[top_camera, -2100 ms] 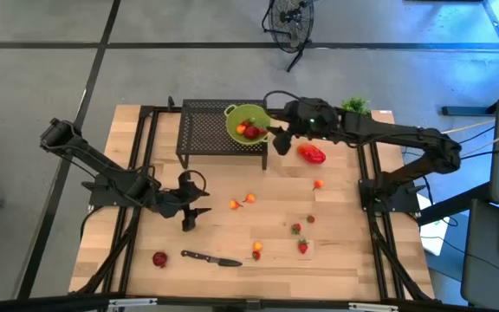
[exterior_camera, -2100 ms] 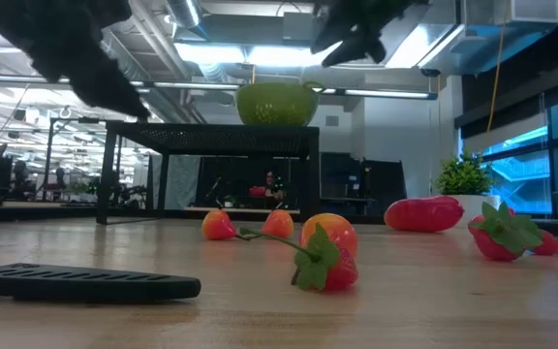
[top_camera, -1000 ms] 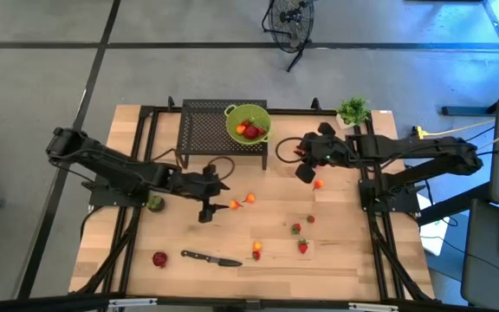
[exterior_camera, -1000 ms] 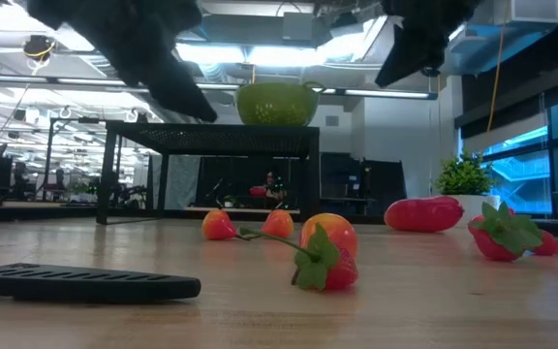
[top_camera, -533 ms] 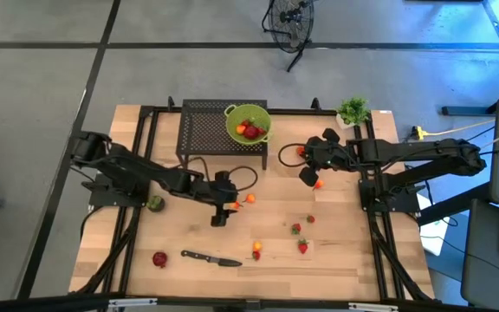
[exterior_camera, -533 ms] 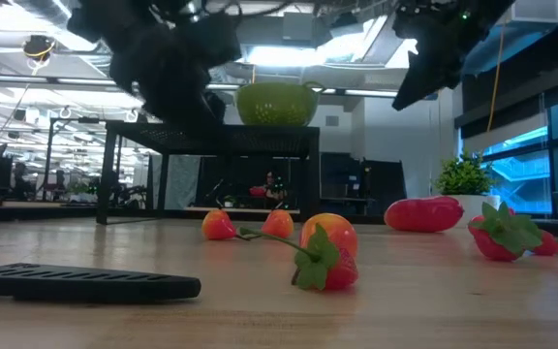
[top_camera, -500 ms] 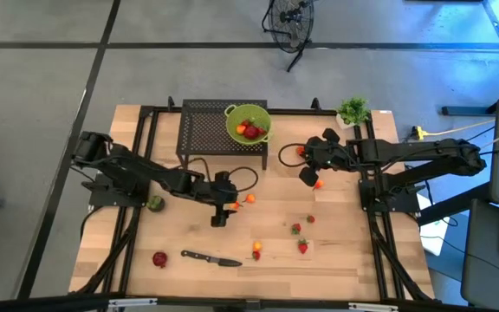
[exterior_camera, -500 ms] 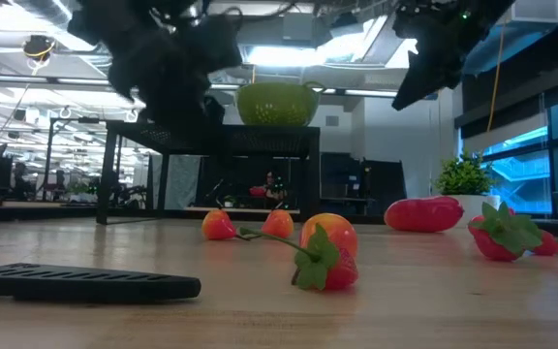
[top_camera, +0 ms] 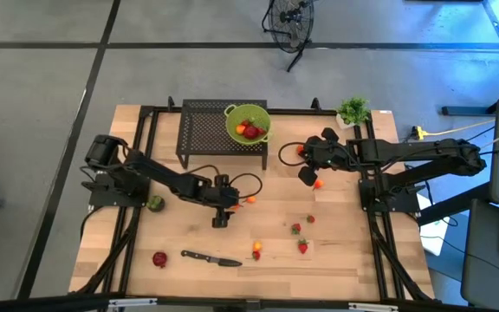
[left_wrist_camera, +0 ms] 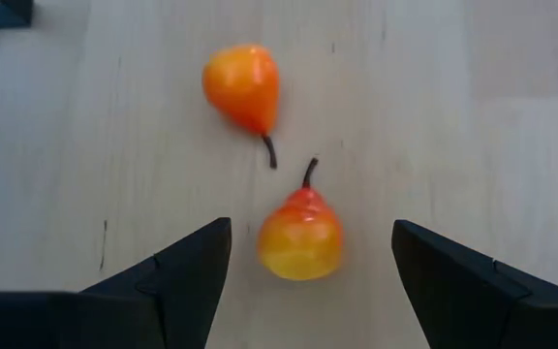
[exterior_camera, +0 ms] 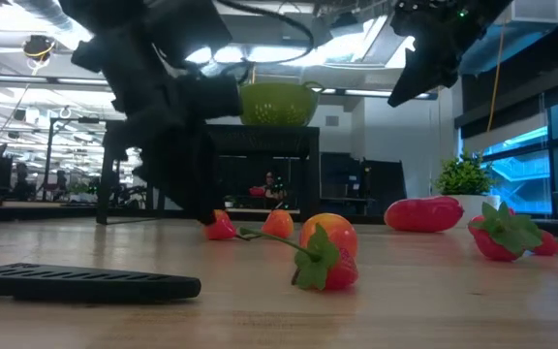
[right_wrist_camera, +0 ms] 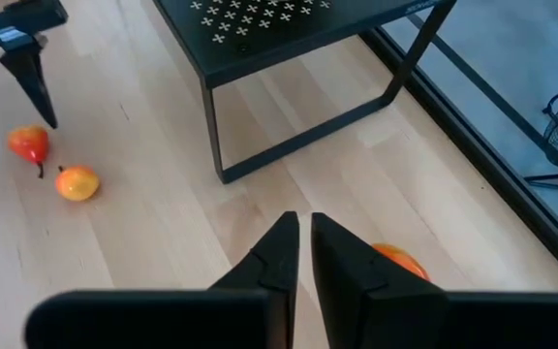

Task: Pick & Place Fruit
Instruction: Put the pear into the green strainer bowl on the shelf

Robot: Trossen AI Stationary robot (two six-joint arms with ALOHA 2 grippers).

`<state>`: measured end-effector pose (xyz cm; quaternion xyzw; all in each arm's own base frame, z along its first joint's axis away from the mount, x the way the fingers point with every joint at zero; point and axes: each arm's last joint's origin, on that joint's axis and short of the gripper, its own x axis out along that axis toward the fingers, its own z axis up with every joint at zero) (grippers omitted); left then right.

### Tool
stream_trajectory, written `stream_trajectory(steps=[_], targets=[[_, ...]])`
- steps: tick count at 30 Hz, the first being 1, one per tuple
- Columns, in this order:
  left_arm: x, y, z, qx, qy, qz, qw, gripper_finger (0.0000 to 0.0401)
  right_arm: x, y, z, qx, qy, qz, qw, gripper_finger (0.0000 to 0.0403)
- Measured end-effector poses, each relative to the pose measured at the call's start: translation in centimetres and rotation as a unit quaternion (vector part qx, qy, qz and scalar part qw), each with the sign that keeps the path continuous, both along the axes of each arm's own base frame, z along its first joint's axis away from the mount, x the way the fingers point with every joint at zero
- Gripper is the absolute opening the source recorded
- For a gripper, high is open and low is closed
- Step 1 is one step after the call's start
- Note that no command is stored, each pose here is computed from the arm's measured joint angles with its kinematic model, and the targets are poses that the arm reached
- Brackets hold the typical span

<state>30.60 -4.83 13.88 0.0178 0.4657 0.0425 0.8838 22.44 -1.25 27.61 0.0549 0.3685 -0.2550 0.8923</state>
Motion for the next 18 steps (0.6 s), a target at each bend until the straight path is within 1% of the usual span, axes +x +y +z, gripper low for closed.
stream_trajectory(steps=[7, 18], targets=[[0.2, 0.8, -1.1, 0.0, 0.019, 0.017, 1.0, 0.0283, 0.0, 0.1, 0.0, 0.008, 0.0, 0.008, 1.0, 0.0037], [0.5, 0.7, -1.4, -0.013, 0.015, 0.013, 1.0, 0.0283, 0.0, 0.1, 0.0, 0.008, 0.0, 0.009, 1.0, 0.0018]])
